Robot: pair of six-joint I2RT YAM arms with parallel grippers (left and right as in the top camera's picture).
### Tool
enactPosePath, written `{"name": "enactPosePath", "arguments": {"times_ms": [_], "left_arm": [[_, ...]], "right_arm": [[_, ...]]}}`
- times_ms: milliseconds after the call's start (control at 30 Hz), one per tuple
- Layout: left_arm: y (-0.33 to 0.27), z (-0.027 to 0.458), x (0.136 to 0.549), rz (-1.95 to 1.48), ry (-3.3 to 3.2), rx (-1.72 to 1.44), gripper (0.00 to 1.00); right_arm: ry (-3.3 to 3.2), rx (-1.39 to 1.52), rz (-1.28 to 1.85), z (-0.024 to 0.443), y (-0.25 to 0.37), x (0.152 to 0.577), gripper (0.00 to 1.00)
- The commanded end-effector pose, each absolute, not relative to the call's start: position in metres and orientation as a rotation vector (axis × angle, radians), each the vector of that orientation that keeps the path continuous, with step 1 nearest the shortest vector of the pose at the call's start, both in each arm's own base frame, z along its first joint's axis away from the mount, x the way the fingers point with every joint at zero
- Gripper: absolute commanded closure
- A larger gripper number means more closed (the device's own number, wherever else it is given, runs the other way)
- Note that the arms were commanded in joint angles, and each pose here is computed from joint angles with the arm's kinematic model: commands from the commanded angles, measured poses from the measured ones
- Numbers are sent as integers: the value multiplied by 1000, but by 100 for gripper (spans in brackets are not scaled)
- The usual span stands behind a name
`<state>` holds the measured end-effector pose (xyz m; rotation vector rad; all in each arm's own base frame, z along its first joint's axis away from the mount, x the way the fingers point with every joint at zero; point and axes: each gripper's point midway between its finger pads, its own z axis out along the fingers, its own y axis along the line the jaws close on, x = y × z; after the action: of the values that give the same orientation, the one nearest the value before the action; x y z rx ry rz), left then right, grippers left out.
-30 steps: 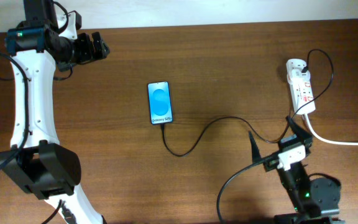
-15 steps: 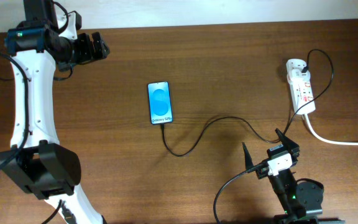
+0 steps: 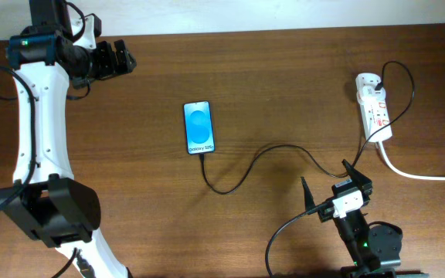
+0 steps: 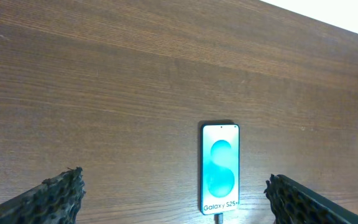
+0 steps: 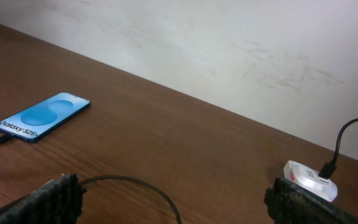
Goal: Plug charger to phone and switch on socket
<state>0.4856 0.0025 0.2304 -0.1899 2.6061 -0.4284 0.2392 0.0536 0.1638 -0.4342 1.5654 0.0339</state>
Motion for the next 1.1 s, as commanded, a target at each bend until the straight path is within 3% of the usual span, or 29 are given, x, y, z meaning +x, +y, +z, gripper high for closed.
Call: {"name": "enactPosePath", "arguments": {"times_ms": [0, 167, 300, 500, 833, 1067], "left_arm": [[4, 228, 487, -427, 2610, -206, 1], [8, 243, 479, -364, 2588, -169, 1], [2, 302, 458, -279, 2456, 69, 1], [2, 353, 421, -191, 2226, 94, 1], [-28, 257, 311, -125, 1673, 218, 1], [-30, 200, 278, -52, 1626, 288, 1]], "right_arm": [[1562, -440, 51, 162, 56, 238, 2], [1562, -440, 51, 162, 56, 238, 2], [1562, -440, 51, 162, 56, 238, 2], [1562, -440, 51, 162, 56, 238, 2], [1562, -440, 51, 162, 56, 238, 2], [1562, -440, 51, 162, 56, 238, 2]]}}
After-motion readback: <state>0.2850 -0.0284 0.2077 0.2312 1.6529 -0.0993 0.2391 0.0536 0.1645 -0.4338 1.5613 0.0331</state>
